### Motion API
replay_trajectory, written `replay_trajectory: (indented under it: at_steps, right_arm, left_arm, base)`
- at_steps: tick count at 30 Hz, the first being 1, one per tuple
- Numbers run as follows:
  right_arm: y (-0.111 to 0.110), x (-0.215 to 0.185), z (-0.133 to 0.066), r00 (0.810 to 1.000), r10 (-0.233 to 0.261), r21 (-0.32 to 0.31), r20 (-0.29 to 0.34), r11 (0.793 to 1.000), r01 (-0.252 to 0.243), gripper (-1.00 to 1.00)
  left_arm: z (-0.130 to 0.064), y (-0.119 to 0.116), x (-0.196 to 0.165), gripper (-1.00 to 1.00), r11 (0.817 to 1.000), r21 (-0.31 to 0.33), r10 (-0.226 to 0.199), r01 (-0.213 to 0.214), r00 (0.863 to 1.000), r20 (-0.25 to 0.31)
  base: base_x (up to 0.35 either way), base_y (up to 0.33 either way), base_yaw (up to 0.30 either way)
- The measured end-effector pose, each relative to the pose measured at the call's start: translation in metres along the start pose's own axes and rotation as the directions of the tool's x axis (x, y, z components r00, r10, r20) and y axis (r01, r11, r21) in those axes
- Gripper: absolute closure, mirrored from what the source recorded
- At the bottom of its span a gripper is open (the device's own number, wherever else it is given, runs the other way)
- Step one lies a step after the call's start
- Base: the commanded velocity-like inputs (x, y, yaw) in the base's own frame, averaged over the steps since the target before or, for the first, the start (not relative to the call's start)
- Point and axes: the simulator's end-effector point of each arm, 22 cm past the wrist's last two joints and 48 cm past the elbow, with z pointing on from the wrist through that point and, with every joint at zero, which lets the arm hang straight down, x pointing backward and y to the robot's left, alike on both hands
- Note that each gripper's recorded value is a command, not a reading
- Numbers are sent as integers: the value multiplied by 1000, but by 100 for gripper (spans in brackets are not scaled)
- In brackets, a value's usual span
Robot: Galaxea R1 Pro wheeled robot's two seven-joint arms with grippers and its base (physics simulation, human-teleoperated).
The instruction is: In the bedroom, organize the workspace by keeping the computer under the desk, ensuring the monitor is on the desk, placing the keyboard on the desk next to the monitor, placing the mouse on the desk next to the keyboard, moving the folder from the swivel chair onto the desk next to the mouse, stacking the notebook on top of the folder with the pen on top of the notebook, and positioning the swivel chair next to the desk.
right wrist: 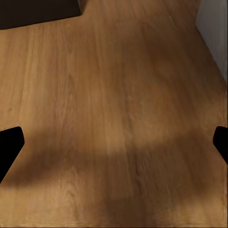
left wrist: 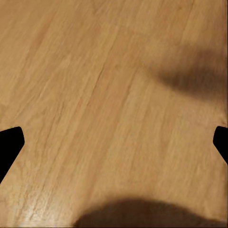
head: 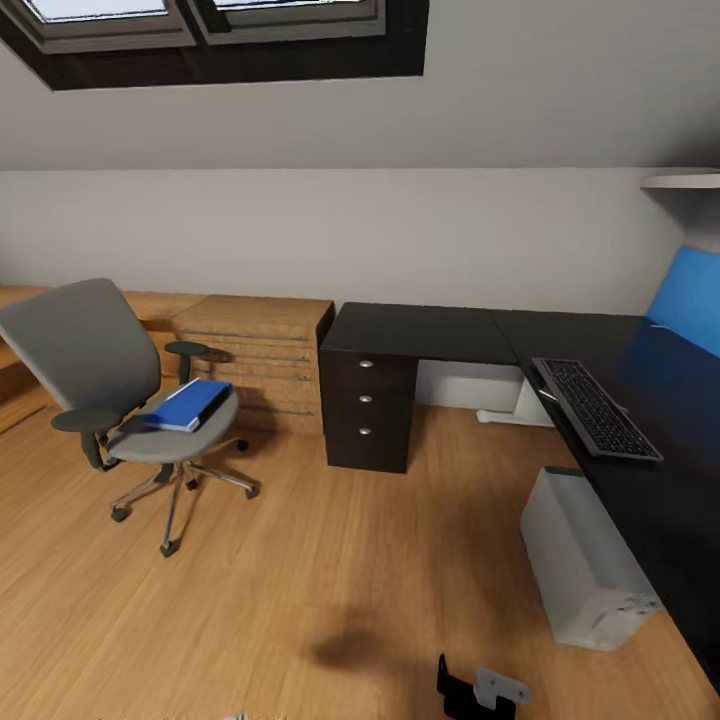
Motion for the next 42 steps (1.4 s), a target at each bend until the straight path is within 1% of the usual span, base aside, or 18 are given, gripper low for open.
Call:
replay_trajectory:
  at_steps: [6, 10, 13, 15, 22, 23, 24, 25, 30, 36, 42]
  right_arm:
    - [3, -1, 0, 1000, -10, -10, 6, 1000, 10, -100]
    - [4, -5, -1, 1000, -12, -13, 26, 1000, 12, -100]
    - [3, -12, -7, 998, -20, -15, 56, 1000, 21, -100]
    - [4, -16, -10, 998, -26, -19, 63, 999, 27, -100]
    - [7, -27, -18, 997, -36, -26, 68, 999, 38, -100]
    - [7, -28, -19, 997, -37, -26, 68, 999, 38, -100]
    - [7, -30, -20, 997, -37, -27, 69, 999, 39, -100]
    - [7, -31, -21, 997, -37, -27, 68, 999, 39, -100]
    - [9, -38, -26, 997, -38, -28, 67, 999, 39, -100]
    - [11, -47, -32, 997, -37, -28, 65, 999, 39, -100]
    - [12, -55, -38, 997, -38, -28, 65, 999, 40, -100]
  left_arm:
    - [0, 0, 1, -100, 1000, 0, 0, 0, 1000, -1]
    - [0, 0, 2, -100, 1000, -1, 0, 0, 1000, -4]
    - [-5, 1, 1, -100, 1000, -2, 2, -2, 1000, -10]
    - [-7, 1, -1, -100, 1000, -2, 3, -3, 1000, -11]
    - [-17, 0, -11, -100, 1000, -4, -2, 2, 1000, -7]
    - [-19, 0, -14, -100, 1000, -4, -5, 5, 1000, 2]
    - [-21, -4, -20, -100, 1000, -4, -14, 14, 999, 29]
    - [-22, -6, -23, -100, 1000, -4, -17, 17, 999, 35]
    - [-30, -14, -29, -100, 1000, 1, -27, 27, 999, 42]
    - [-38, -17, -37, -100, 1000, 4, -26, 26, 999, 45]
    - [-46, -18, -44, -100, 1000, 6, -22, 21, 999, 43]
  base:
    - [-338, 0, -296]
    - [-338, 0, -296]
    - [-339, 0, -294]
    - [-338, 0, -286]
    - [-294, 0, -259]
    - [-49, 0, -77]
    - [-32, 0, -49]
    - [-25, 0, -39]
    - [-10, 0, -16]
    - [-4, 0, -2]
    - [-223, -100, 0]
